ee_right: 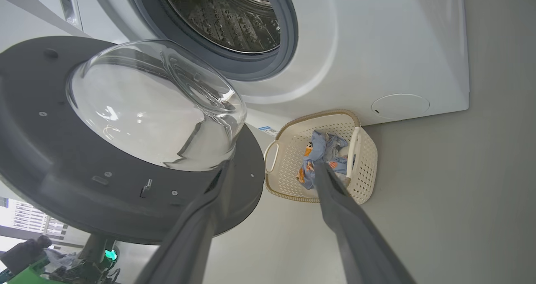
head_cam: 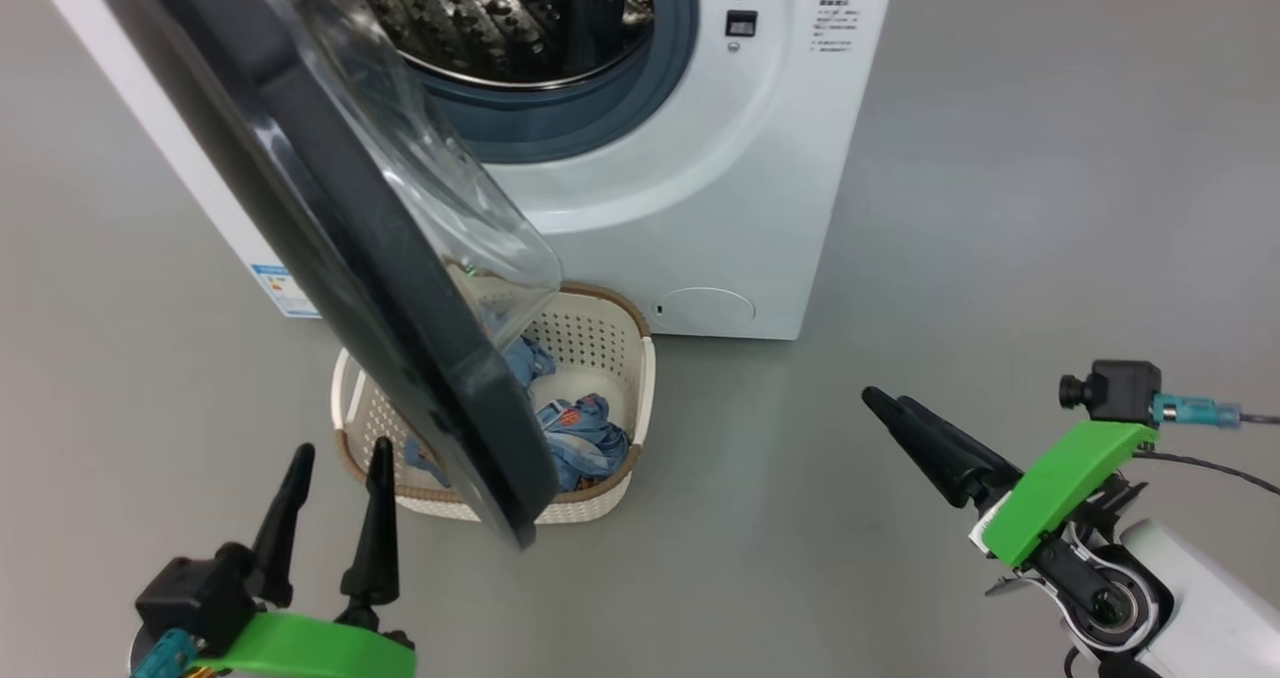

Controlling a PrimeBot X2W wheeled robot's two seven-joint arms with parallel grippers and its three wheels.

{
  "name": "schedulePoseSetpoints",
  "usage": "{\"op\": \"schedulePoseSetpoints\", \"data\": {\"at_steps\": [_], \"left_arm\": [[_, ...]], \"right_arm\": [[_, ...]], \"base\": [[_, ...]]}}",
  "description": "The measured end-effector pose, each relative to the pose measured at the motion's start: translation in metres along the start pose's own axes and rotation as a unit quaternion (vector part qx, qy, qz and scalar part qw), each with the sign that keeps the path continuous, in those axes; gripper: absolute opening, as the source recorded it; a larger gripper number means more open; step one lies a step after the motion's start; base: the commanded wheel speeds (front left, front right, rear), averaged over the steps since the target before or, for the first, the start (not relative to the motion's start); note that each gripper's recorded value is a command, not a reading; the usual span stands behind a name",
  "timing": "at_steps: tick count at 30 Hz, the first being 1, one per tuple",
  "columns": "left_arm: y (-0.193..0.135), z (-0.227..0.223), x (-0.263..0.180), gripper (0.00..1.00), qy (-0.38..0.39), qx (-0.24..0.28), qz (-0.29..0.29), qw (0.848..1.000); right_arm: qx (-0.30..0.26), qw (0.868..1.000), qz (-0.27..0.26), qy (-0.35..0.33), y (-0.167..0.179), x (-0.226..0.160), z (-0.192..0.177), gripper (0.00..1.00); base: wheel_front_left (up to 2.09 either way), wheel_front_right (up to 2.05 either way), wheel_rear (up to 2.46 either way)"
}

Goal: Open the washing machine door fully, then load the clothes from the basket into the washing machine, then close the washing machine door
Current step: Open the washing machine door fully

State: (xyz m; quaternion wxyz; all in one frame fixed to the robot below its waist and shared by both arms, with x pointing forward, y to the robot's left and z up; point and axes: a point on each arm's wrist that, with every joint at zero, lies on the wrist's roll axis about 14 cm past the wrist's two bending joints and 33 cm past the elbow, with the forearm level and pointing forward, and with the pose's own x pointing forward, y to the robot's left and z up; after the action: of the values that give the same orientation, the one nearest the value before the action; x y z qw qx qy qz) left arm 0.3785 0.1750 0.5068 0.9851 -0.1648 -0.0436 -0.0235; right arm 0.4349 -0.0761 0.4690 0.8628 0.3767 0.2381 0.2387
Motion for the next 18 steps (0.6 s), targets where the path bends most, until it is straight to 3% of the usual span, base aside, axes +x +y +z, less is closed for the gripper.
{"op": "schedulePoseSetpoints", "data": {"at_steps": [8,18], "left_arm": [[-0.001,-0.004,0.001,1.00,0.006,-0.001,-0.003,1.000],[-0.003,-0.007,-0.001,1.00,0.010,-0.002,-0.005,1.000]], "right_arm": [[-0.006,0.997,-0.043,-0.057,-0.029,-0.023,0.012,1.00],[-0.079,0.987,-0.088,-0.109,-0.058,-0.045,0.025,1.00]], "base": [[0.00,0.00,0.00],[0.00,0.00,0.00]]}}
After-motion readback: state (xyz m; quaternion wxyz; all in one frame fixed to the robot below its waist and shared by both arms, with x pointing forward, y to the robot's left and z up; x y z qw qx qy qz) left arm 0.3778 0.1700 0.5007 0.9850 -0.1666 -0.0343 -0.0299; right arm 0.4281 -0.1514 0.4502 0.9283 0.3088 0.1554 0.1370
